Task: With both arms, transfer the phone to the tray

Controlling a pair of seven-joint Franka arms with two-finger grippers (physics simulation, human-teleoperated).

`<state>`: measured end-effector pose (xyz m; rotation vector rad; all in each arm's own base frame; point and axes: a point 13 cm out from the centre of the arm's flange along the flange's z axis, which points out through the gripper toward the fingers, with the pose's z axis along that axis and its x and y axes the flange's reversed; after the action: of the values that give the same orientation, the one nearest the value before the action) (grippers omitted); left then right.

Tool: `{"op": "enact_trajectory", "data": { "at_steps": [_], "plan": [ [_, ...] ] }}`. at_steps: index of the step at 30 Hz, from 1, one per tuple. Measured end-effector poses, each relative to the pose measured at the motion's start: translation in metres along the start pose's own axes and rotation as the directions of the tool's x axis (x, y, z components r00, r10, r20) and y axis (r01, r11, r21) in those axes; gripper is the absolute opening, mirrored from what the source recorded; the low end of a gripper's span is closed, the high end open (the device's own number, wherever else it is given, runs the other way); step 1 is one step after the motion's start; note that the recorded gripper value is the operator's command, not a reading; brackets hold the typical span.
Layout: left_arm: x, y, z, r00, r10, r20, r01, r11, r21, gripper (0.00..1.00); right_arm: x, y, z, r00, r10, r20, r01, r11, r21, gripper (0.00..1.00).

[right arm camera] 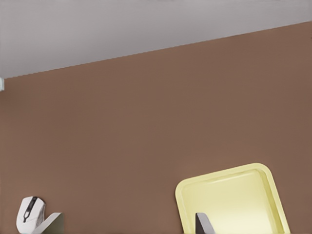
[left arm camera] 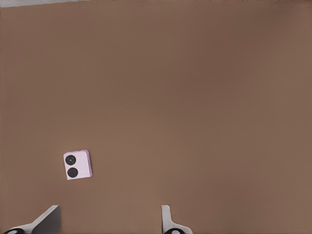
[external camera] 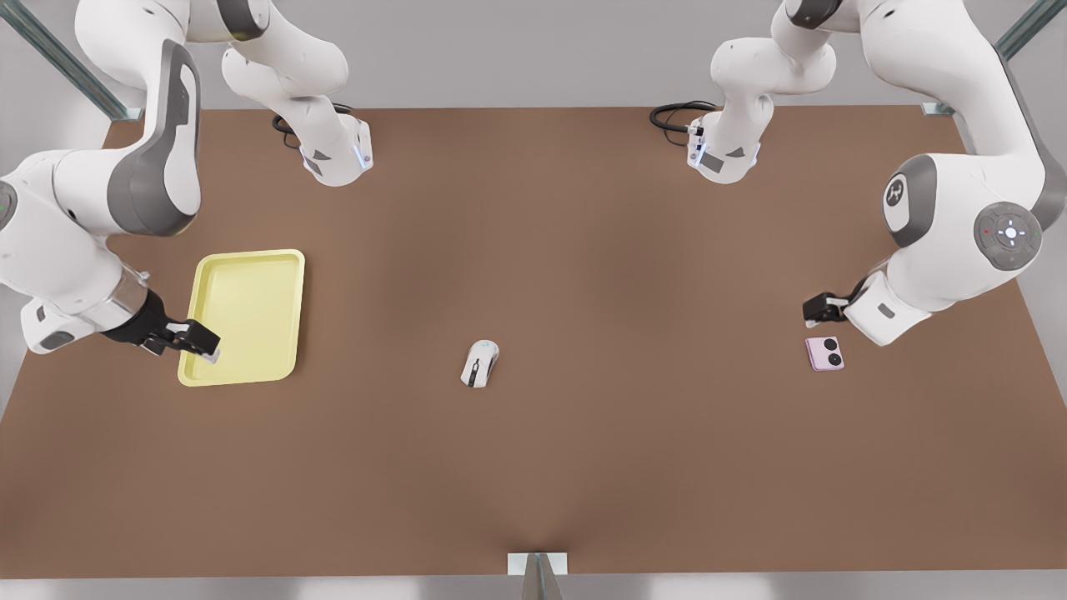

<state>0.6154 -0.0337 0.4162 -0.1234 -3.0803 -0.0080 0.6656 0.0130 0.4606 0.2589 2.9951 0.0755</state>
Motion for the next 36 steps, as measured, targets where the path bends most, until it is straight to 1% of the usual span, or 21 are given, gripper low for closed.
{"op": "enact_trajectory", "data": {
  "at_steps": [2, 4, 7, 9, 11, 15, 19, 25, 31, 36],
  "plan": [
    [-0.002, 0.003, 0.006, 1.0, -0.006, -0.002, 0.006, 1.0, -0.002, 1.0, -0.001, 0.001, 0.001, 1.0, 0.004, 0.002, -0.004, 1.0, 0.001, 1.0],
    [-0.005, 0.025, 0.03, 0.999, -0.041, -0.035, 0.041, 0.999, -0.002, 1.0, -0.001, -0.002, 0.001, 1.0, 0.003, 0.007, -0.003, 1.0, 0.022, 1.0],
    [-0.005, 0.062, 0.098, 0.988, -0.113, -0.11, 0.115, 0.993, 0.015, 1.0, 0.0, -0.005, -0.008, 1.0, -0.011, 0.018, 0.01, 0.999, 0.036, 1.0],
    [0.008, 0.069, 0.154, 0.978, -0.137, -0.157, 0.142, 0.99, 0.024, 1.0, -0.002, -0.008, -0.024, 0.999, -0.021, 0.035, 0.019, 0.999, 0.037, 1.0],
    [0.017, 0.081, 0.193, 0.974, -0.162, -0.161, 0.168, 0.985, 0.025, 1.0, -0.001, -0.015, -0.023, 0.999, -0.021, 0.025, 0.02, 0.999, 0.042, 1.0],
    [0.026, 0.12, 0.248, 0.969, -0.214, -0.12, 0.219, 0.975, 0.03, 1.0, 0.001, -0.019, -0.026, 1.0, -0.022, 0.013, 0.021, 0.999, 0.025, 1.0],
    [0.022, 0.148, 0.282, 0.972, -0.225, -0.071, 0.228, 0.973, 0.039, 1.0, 0.005, -0.017, -0.024, 0.999, -0.039, -0.001, 0.039, 0.999, 0.024, 1.0],
    [0.048, 0.166, 0.329, 0.984, -0.165, -0.06, 0.167, 0.986, 0.025, 1.0, 0.007, -0.017, -0.024, 0.998, -0.054, -0.009, 0.054, 0.998, 0.021, 1.0],
    [0.056, 0.18, 0.351, 0.997, -0.073, -0.037, 0.073, 0.997, 0.006, 1.0, 0.004, -0.026, -0.02, 0.999, -0.051, -0.012, 0.051, 0.998, 0.027, 1.0],
    [0.056, 0.193, 0.357, 0.999, -0.038, -0.018, 0.038, 0.999, -0.003, 1.0, 0.001, -0.025, -0.019, 0.999, -0.054, -0.002, 0.054, 0.998, 0.019, 1.0]
  ]
}}
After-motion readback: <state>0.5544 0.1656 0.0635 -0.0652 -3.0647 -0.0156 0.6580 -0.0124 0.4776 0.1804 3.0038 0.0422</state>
